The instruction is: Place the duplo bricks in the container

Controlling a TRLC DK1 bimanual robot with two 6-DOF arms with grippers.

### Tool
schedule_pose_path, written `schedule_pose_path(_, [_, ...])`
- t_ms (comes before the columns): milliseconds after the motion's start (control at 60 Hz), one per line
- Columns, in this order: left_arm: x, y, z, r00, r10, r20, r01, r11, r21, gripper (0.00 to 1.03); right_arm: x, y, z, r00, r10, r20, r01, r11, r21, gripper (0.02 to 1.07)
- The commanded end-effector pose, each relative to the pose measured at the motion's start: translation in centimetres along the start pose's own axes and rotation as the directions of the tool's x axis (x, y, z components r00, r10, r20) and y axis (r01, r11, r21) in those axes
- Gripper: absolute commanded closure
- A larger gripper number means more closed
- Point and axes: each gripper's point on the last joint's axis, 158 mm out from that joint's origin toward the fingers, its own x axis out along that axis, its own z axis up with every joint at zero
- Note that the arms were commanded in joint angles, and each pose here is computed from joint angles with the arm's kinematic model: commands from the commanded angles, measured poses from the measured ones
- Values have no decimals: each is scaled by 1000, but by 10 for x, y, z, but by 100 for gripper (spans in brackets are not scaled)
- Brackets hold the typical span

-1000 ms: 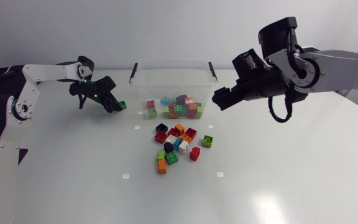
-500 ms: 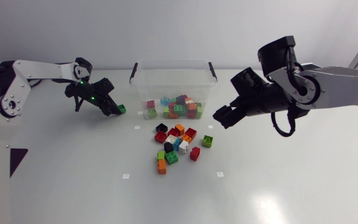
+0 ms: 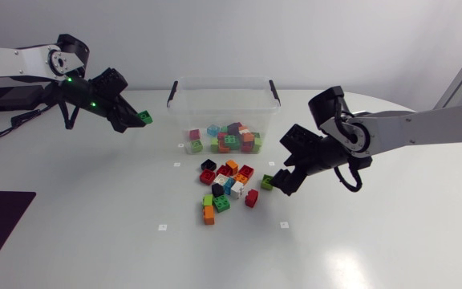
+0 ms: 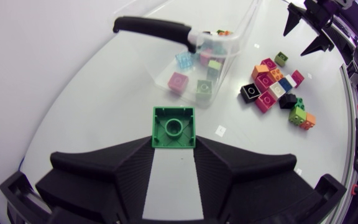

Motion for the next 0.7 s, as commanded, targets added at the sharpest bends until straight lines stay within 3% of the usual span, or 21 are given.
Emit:
schedule_pose_path(0, [-17, -17, 22, 999, 6, 36, -6, 1000, -14, 77, 17, 4, -18, 999, 28, -44, -30, 999, -39, 11])
schedule_pose_path(367, [-54, -61, 97, 990, 51, 130, -47, 998, -32, 77, 44, 3, -23, 996, 65, -68, -71, 994, -84, 12])
schedule_pose_path(683, [-43, -65, 140, 979, 113, 167, -106, 993, -51, 77, 57, -5, -13, 996, 69, -63, -76, 991, -107, 16])
